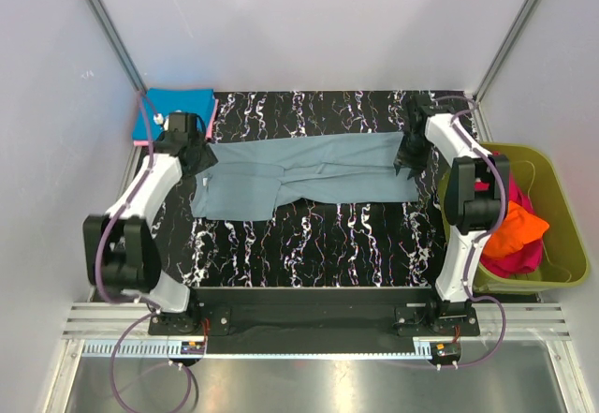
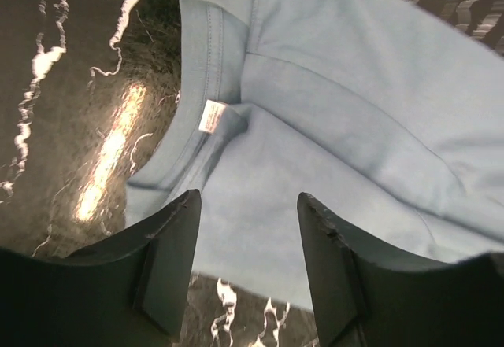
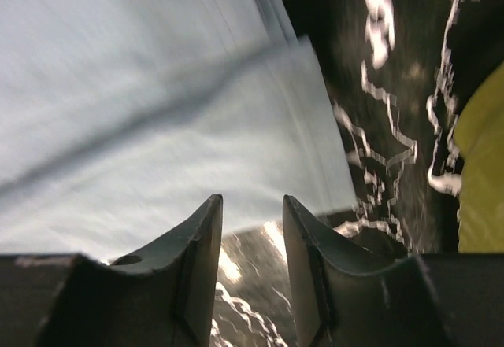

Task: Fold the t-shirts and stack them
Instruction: Fold the tshirt

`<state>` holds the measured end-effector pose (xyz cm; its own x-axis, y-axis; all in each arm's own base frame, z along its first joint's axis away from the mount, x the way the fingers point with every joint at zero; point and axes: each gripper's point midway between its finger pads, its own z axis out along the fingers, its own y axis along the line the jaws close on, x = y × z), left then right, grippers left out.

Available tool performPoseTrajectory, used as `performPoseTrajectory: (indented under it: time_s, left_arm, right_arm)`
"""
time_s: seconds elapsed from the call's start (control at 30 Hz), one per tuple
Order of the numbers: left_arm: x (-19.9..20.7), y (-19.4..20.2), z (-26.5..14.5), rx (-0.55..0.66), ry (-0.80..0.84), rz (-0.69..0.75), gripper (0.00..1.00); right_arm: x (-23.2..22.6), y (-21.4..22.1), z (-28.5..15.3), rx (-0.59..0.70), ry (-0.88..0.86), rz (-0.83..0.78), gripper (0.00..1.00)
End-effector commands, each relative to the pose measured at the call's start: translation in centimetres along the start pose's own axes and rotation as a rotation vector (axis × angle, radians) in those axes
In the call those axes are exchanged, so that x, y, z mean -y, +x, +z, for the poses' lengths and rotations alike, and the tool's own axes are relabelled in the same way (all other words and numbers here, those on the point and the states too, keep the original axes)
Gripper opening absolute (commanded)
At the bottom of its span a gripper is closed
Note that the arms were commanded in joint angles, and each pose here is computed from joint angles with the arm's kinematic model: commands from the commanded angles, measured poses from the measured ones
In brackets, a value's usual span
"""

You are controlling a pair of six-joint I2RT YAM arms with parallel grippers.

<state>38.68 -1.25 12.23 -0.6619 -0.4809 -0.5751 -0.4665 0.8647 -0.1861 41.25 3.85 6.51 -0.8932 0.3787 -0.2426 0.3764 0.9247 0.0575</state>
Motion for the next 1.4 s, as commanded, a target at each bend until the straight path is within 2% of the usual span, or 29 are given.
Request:
performPoseTrajectory:
  time_s: [0.0,0.13,0.2,0.4,0.53,0.6,0.73,0.77,0.87,0.93,0.97,1.0,1.07,1.1,1.13,1.27,1.37]
  left_arm:
    - [0.5,-1.1,-3.8,0.089,0.106,-0.004,0.56]
    - [-0.4,2.7,-3.9,0.027,0.147,0.008,0.46]
    - [-0.8,3.2,-4.4,0.032,0.155,0.004,0.43]
    - [-1.7,4.4,-6.1,0.023,0.157,-0.013,0.44]
    - [-2.3,6.8,-5.9,-0.047,0.149,-0.066,0.46]
    - [-2.8,8.5,-5.5,-0.099,0.136,-0.082,0.46]
    - [-3.4,11.0,-5.4,-0.178,0.135,-0.152,0.46]
    - [-3.3,11.1,-5.5,-0.18,0.147,-0.16,0.46]
    - [-3.4,11.1,-5.2,-0.167,0.156,-0.151,0.48]
    - [-3.2,11.0,-4.8,-0.173,0.186,-0.135,0.53]
    - [-2.9,10.8,-4.7,-0.174,0.204,-0.134,0.58]
    - [-3.1,11.3,-4.1,-0.197,0.192,-0.123,0.59]
    - [-3.4,11.3,-3.4,-0.212,0.196,-0.134,0.59]
    - [-3.5,11.6,-2.9,-0.231,0.185,-0.131,0.59]
    - [-3.6,11.7,-2.6,-0.237,0.18,-0.124,0.58]
    - [-4.1,12.6,-1.4,-0.265,0.159,-0.12,0.51]
    - [-4.4,12.5,-0.9,-0.25,0.155,-0.119,0.51]
  right_arm:
    - [0.2,1.4,0.0,-0.016,-0.041,-0.014,0.43]
    - [0.6,1.8,2.2,-0.01,-0.023,0.0,0.4]
    - [1.3,1.3,3.1,0.001,0.019,0.005,0.37]
    - [6.1,-0.1,4.0,0.023,0.215,0.015,0.36]
    - [5.5,-0.9,2.7,0.049,0.178,0.003,0.39]
    - [3.6,-1.1,1.0,0.081,0.096,0.007,0.43]
    - [-0.9,-1.0,-3.0,0.138,-0.052,-0.054,0.55]
    - [-2.8,-0.5,-4.5,0.137,-0.14,-0.068,0.6]
    - [-9.0,2.4,-7.2,0.085,-0.379,-0.107,0.65]
    - [-13.4,5.6,-7.7,0.054,-0.506,-0.176,0.69]
    - [-15.5,7.4,-8.7,-0.011,-0.616,-0.153,0.7]
    - [-18.2,8.4,-9.3,-0.006,-0.719,-0.164,0.7]
    - [-19.9,12.2,-8.6,-0.114,-0.798,-0.124,0.7]
    - [-21.1,12.8,-8.7,-0.099,-0.84,-0.141,0.7]
    - [-22.0,15.3,-8.3,-0.137,-0.844,-0.172,0.7]
    - [-23.9,18.4,-7.8,-0.187,-0.891,-0.143,0.67]
    - [-25.6,20.4,-7.0,-0.222,-0.919,-0.147,0.63]
